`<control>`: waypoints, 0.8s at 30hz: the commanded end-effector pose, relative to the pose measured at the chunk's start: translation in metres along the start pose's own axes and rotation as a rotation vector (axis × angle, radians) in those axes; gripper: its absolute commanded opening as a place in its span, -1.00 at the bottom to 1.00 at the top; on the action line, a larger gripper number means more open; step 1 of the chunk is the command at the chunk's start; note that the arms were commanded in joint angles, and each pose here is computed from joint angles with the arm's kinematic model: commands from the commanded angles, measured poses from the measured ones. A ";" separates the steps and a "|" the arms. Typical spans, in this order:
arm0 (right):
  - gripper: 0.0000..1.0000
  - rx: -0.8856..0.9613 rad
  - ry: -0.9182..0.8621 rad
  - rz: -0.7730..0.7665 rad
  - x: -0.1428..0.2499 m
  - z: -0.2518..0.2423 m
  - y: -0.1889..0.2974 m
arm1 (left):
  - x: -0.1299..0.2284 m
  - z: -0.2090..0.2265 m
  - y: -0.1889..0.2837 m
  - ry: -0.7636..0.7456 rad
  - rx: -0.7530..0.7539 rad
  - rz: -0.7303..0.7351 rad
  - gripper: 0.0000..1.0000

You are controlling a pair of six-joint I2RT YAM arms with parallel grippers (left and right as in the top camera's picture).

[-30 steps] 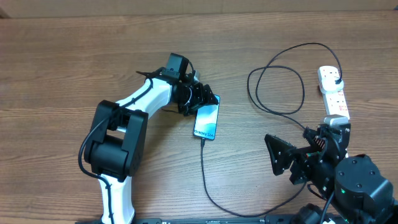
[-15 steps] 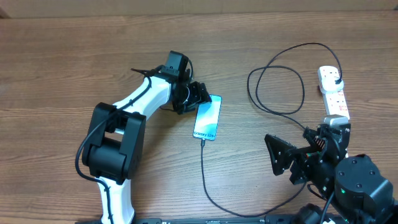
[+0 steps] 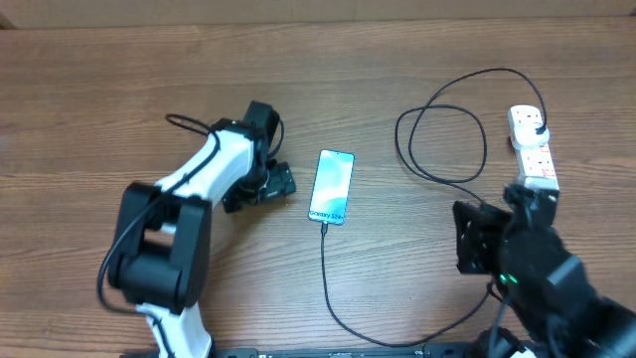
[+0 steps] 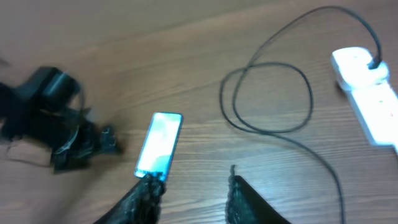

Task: Plug charger to phone and switch on socket
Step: 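Open the left gripper and lift it off the phone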

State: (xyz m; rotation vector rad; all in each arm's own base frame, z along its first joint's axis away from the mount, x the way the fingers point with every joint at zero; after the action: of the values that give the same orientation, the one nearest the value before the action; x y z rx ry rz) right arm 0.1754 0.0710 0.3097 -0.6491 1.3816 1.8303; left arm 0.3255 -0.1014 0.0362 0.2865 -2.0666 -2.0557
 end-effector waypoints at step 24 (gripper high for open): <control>-0.92 0.540 -0.802 0.259 -0.034 -0.220 -0.116 | 0.112 0.109 0.248 -0.094 0.073 -0.860 0.99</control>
State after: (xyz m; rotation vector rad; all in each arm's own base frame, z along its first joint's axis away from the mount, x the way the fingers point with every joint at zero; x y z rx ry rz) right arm 0.2535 -0.1141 0.2018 0.5190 1.4060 1.3969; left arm 0.1909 -0.0393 0.2857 1.2795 -2.4301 -2.3285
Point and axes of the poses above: each gripper's point midway between its finger pads, its own y axis back along the fingers, its own z axis along the line the jaws close on, x = y × z, the point moved 3 cm from there along y, back along the fingers, and after that the axes turned 2 degrees about -y, right-handed, at the moved point
